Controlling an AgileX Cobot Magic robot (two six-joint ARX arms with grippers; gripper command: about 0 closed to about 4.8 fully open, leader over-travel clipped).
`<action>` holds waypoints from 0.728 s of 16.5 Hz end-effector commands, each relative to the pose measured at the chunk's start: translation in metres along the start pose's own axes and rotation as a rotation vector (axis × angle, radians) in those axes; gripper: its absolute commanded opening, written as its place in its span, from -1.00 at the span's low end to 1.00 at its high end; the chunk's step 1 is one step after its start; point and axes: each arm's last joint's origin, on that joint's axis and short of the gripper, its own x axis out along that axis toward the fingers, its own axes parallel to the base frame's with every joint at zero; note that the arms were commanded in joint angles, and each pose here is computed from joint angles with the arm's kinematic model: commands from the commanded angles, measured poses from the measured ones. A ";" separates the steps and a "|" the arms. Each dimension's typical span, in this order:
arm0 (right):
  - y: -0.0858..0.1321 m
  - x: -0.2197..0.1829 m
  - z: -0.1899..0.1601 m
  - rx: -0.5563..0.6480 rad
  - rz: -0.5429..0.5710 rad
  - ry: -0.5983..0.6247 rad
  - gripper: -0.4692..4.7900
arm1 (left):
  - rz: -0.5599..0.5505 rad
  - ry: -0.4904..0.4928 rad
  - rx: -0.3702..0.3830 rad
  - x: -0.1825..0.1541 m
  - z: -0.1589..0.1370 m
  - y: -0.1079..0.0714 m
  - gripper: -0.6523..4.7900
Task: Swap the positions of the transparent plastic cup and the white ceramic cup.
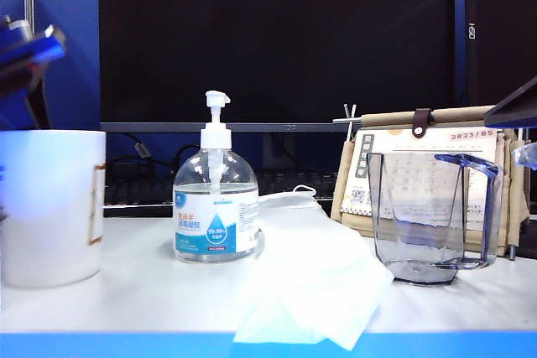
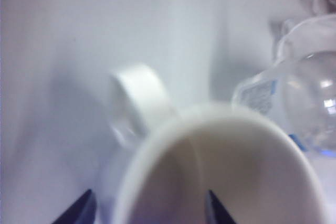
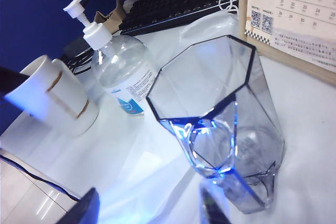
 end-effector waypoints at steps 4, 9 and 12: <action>0.000 0.000 0.000 0.001 0.004 -0.001 0.11 | -0.017 -0.045 0.010 0.003 0.007 -0.003 -0.71; 0.000 0.000 0.000 0.000 0.001 -0.005 0.10 | -0.003 -0.066 0.029 0.001 0.017 -0.007 -0.78; -0.001 0.000 -0.001 0.005 -0.008 0.014 0.11 | -0.021 -0.075 0.040 -0.009 0.031 -0.015 -0.78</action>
